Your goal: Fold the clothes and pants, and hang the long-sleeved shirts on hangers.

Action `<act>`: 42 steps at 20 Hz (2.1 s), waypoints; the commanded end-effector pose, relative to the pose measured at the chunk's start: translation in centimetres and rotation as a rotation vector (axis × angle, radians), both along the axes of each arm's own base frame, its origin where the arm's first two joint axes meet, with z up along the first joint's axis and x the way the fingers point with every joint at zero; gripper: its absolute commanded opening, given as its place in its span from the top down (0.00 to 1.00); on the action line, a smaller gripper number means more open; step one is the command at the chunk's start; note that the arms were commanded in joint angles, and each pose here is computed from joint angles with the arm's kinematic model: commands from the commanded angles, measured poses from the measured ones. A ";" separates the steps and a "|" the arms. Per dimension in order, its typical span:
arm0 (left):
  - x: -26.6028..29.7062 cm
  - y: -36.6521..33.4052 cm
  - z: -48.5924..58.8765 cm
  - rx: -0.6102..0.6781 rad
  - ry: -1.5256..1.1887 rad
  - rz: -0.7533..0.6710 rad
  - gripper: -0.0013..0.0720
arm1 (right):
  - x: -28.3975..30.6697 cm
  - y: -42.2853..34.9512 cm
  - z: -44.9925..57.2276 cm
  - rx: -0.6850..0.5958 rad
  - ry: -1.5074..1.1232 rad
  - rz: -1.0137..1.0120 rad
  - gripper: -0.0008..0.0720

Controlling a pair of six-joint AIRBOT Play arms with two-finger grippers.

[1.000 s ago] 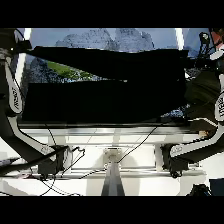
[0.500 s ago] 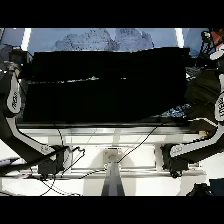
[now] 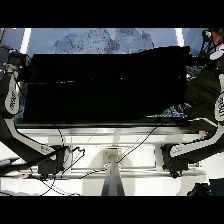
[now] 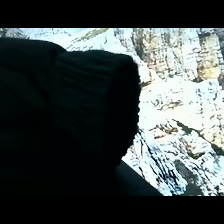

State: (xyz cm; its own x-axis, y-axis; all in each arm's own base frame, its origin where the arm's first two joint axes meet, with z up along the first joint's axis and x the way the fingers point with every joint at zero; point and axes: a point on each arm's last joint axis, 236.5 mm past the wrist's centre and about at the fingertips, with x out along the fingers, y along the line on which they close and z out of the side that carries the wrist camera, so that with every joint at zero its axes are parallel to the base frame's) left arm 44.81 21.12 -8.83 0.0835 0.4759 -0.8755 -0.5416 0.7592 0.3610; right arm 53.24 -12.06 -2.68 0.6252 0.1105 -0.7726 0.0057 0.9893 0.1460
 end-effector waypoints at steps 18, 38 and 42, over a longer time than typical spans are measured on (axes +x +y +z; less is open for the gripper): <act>-10.2 5.6 8.8 0.144 0.266 0.138 0.26 | -5.0 3.6 9.5 -0.002 -0.002 0.129 0.04; -2.5 -18.3 22.4 -0.558 -0.591 -0.630 0.97 | -28.2 0.4 10.8 0.038 0.404 -0.269 0.97; -8.7 -17.0 20.1 -0.557 -0.639 -0.551 0.97 | -31.2 2.5 4.8 0.132 0.420 -0.330 0.97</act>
State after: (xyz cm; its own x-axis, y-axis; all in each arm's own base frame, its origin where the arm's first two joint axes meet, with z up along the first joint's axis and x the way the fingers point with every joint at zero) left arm 39.24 4.17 12.05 0.6540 -0.2299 -0.7207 -0.0143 0.9488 -0.3156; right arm 23.63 -10.71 5.49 0.2645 0.0475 -0.9632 0.3425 0.9291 0.1398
